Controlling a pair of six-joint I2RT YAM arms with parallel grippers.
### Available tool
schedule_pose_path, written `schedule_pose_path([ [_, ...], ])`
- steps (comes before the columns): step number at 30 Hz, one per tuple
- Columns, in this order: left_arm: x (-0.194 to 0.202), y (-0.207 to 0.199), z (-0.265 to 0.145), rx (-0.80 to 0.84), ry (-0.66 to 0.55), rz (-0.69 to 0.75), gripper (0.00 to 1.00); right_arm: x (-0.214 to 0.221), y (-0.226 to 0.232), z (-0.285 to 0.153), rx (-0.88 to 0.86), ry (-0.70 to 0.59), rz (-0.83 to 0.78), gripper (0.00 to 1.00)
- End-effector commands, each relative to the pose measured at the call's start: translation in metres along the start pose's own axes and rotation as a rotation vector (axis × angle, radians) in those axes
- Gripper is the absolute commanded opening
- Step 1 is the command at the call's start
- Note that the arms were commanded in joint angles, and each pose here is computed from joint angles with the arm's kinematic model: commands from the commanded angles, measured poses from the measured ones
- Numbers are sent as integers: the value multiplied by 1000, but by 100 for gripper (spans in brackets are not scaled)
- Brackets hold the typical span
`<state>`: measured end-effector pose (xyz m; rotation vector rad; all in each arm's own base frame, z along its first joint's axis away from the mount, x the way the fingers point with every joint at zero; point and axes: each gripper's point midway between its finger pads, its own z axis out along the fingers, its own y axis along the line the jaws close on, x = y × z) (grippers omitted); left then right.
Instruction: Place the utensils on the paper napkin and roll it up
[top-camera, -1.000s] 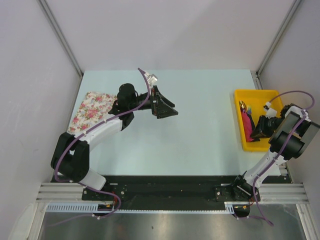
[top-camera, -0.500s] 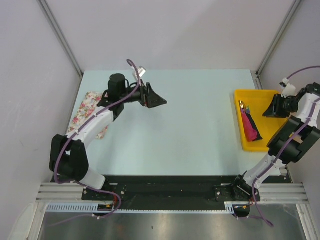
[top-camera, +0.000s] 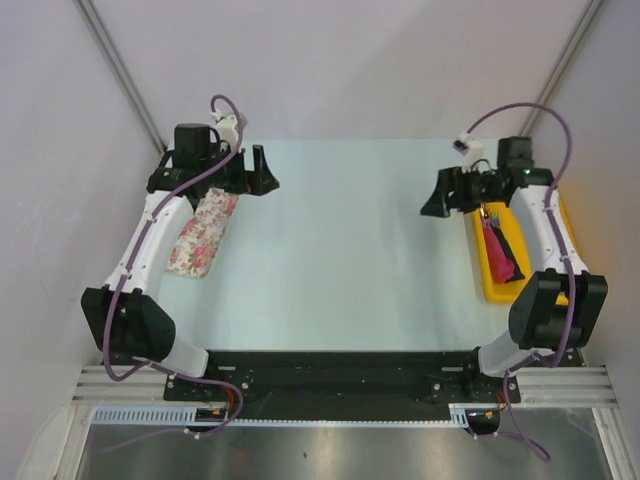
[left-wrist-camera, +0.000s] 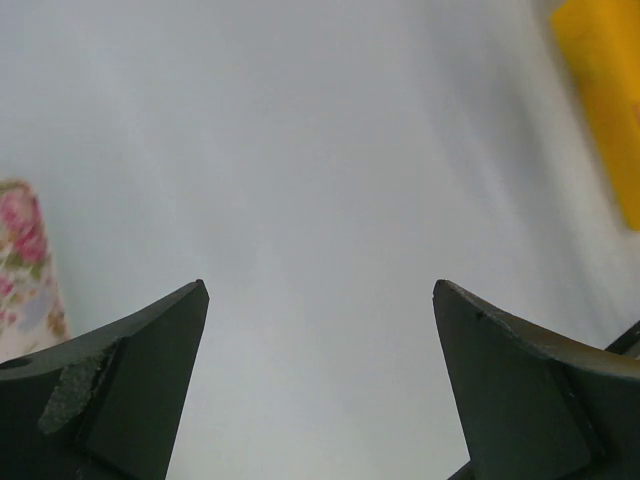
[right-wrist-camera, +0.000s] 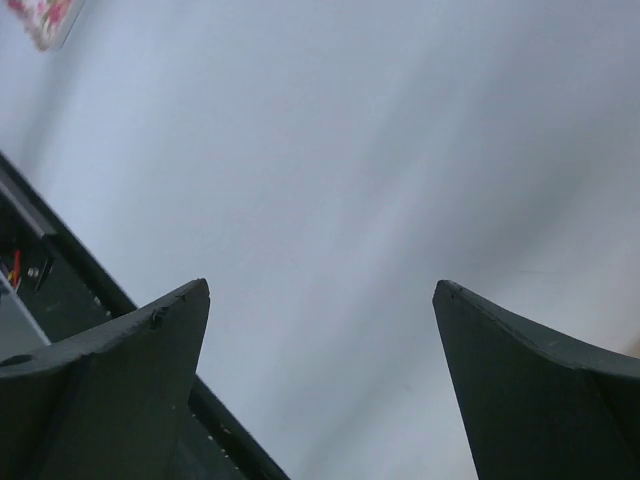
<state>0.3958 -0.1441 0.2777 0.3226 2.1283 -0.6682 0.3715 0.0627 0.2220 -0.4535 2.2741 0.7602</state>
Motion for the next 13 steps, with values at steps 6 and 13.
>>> schedule_pose_path([
  [6,109,46,-40,-251,200,72,100,68,80,44,-50,5,-85,100],
  [13,105,42,-47,-264,156,48,100,35,73,27,4,-96,-89,100],
])
